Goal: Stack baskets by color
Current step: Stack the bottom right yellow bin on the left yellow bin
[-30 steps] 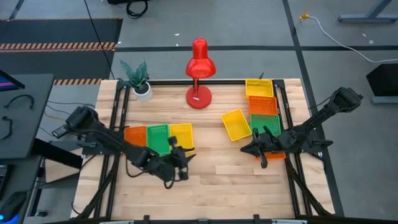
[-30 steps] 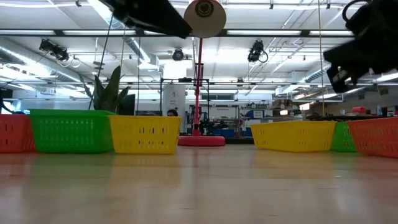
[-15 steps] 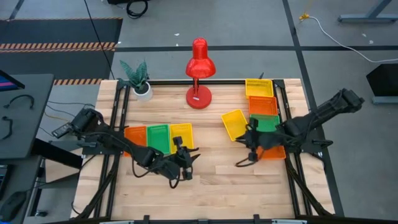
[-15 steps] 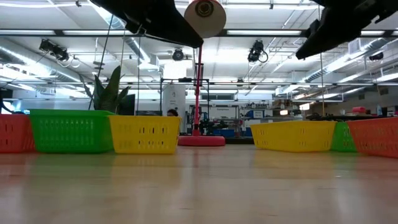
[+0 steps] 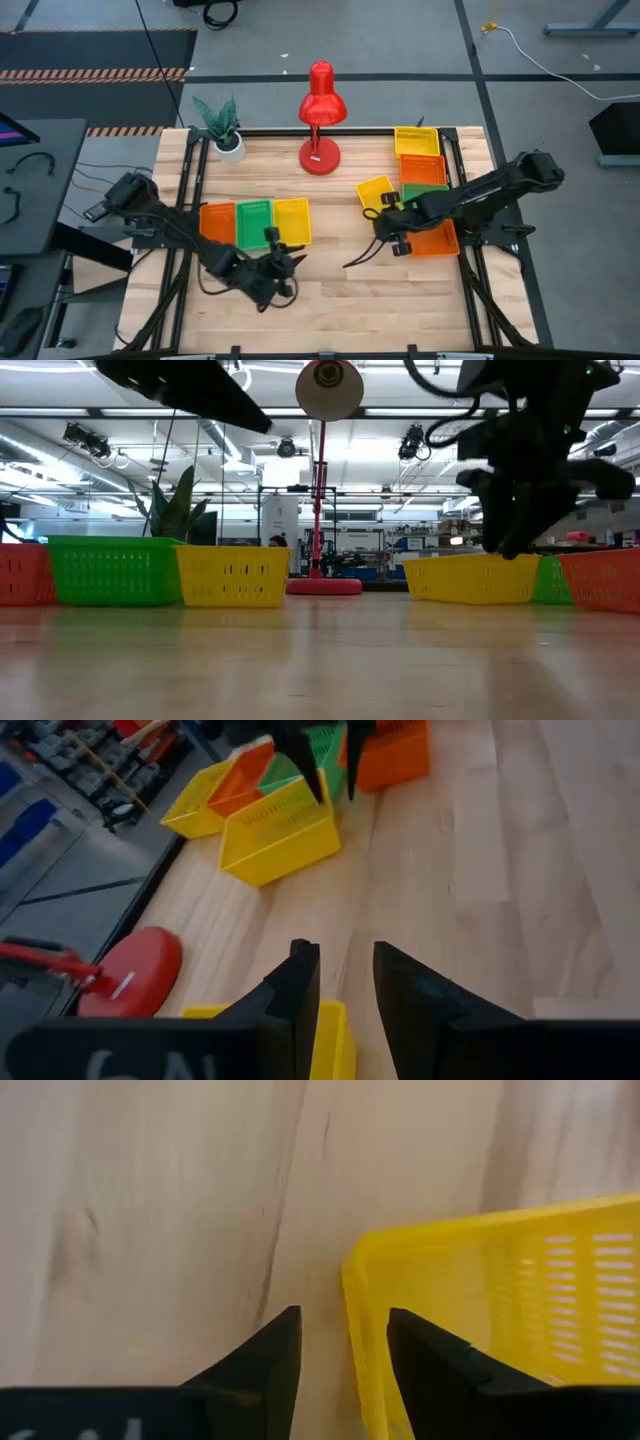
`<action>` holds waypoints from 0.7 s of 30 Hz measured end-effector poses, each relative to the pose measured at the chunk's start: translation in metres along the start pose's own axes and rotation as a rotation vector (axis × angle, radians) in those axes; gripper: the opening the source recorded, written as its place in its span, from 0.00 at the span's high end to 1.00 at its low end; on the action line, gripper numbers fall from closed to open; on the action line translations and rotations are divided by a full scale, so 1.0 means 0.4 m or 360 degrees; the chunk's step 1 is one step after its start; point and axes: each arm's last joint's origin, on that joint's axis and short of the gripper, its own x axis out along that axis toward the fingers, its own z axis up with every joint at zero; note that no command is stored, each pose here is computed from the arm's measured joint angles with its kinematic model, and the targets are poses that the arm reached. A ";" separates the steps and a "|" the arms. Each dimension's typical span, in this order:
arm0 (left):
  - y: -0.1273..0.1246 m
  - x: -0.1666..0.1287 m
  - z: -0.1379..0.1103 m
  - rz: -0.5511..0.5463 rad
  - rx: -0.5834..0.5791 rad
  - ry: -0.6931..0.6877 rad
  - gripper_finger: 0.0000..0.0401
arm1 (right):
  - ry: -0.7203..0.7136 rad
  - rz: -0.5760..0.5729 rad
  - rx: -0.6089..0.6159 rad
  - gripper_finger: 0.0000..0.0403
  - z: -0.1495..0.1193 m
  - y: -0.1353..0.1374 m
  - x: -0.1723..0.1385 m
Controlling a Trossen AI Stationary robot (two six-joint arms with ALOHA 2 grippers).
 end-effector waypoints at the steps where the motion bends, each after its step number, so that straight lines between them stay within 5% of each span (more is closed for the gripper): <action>1: 0.000 -0.015 0.000 0.0010 -0.0019 -0.0009 0.74 | 0.0041 -0.0001 -0.0016 0.63 -0.003 -0.002 0.007; 13: -0.016 -0.155 -0.008 0.0039 -0.0007 -0.0146 0.74 | 0.0013 -0.0034 -0.0012 0.97 0.021 -0.006 0.046; 21: 0.019 -0.245 -0.007 0.0258 -0.0098 -0.0337 0.74 | -0.0322 -0.0148 0.0011 0.97 0.243 0.020 -0.030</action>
